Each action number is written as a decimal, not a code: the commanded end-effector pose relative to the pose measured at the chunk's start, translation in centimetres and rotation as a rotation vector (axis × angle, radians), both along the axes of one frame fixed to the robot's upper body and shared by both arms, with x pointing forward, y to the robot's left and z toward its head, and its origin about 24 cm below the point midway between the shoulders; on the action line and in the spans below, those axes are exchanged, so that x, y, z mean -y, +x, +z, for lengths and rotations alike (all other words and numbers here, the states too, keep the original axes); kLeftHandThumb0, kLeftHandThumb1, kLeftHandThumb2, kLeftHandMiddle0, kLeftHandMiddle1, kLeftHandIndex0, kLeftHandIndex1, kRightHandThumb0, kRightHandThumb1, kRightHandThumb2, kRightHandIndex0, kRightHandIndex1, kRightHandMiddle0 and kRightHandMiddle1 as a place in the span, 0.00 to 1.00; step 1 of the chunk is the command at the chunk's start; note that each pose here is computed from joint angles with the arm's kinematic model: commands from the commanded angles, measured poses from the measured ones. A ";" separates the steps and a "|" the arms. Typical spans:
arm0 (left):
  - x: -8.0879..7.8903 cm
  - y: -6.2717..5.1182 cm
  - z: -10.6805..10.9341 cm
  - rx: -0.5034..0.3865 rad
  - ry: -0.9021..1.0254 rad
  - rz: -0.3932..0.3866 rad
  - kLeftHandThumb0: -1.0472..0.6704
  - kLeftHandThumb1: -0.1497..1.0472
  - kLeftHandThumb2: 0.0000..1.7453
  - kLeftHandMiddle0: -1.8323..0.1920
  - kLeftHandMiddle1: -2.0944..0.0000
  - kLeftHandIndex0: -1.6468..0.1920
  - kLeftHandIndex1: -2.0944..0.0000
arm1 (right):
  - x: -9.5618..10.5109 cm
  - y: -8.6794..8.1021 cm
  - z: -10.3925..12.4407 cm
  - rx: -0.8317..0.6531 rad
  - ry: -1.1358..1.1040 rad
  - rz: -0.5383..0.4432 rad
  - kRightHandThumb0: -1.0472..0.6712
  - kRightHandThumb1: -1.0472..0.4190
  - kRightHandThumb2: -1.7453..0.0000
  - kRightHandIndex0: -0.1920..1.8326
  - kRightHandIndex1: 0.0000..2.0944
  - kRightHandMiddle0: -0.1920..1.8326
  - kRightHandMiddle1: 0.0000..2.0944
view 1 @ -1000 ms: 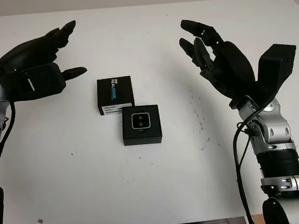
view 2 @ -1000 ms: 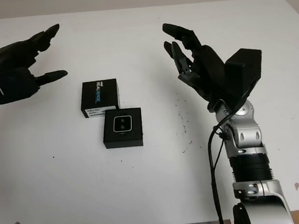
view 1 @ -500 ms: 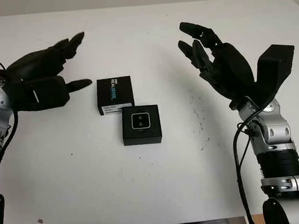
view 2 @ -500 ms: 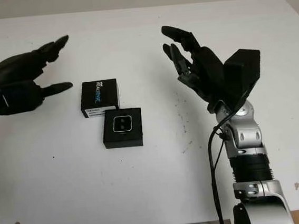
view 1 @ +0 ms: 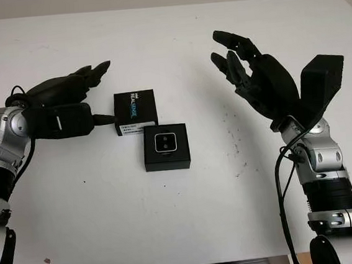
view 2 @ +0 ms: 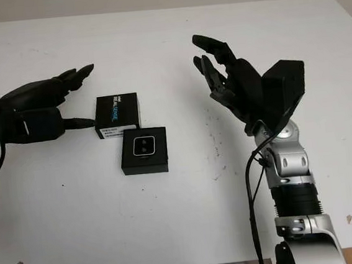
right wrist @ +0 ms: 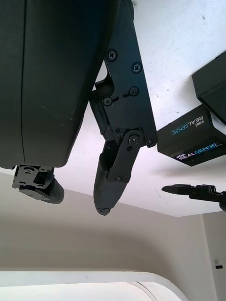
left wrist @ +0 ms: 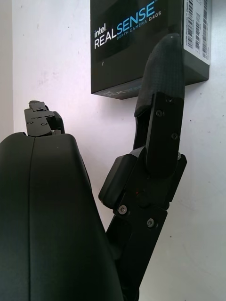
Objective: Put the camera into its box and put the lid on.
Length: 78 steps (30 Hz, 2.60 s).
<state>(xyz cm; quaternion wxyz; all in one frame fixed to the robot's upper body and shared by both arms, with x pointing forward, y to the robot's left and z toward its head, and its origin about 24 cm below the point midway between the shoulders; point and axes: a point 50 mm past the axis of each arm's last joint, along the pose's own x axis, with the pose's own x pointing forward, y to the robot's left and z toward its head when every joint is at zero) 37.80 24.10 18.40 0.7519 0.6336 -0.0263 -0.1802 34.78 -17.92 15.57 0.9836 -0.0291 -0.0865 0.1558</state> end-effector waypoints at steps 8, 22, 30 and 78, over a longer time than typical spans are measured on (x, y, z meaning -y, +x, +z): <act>0.9 0.4 -0.3 -0.042 0.012 -0.045 0.00 1.00 0.07 0.97 0.98 1.00 0.99 | -0.1 -0.3 0.2 0.006 -0.013 -0.003 0.29 0.00 0.62 0.17 0.03 0.03 0.31; 1.2 0.3 -0.2 -0.067 -0.009 -0.061 0.00 1.00 0.06 1.00 0.98 1.00 1.00 | 0.0 -0.2 -0.1 -0.012 -0.032 -0.029 0.30 0.00 0.62 0.18 0.04 0.05 0.29; 0.4 0.2 0.6 0.033 -0.057 -0.029 0.02 1.00 0.38 1.00 0.99 1.00 1.00 | 0.0 -0.1 -0.2 -0.016 -0.029 -0.025 0.30 0.00 0.62 0.18 0.03 0.07 0.26; 0.9 -1.6 -4.2 -0.093 -0.306 -0.035 0.00 0.99 0.03 1.00 1.00 1.00 1.00 | -0.5 -0.3 -0.4 0.000 -0.030 -0.037 0.31 0.00 0.62 0.19 0.03 0.06 0.30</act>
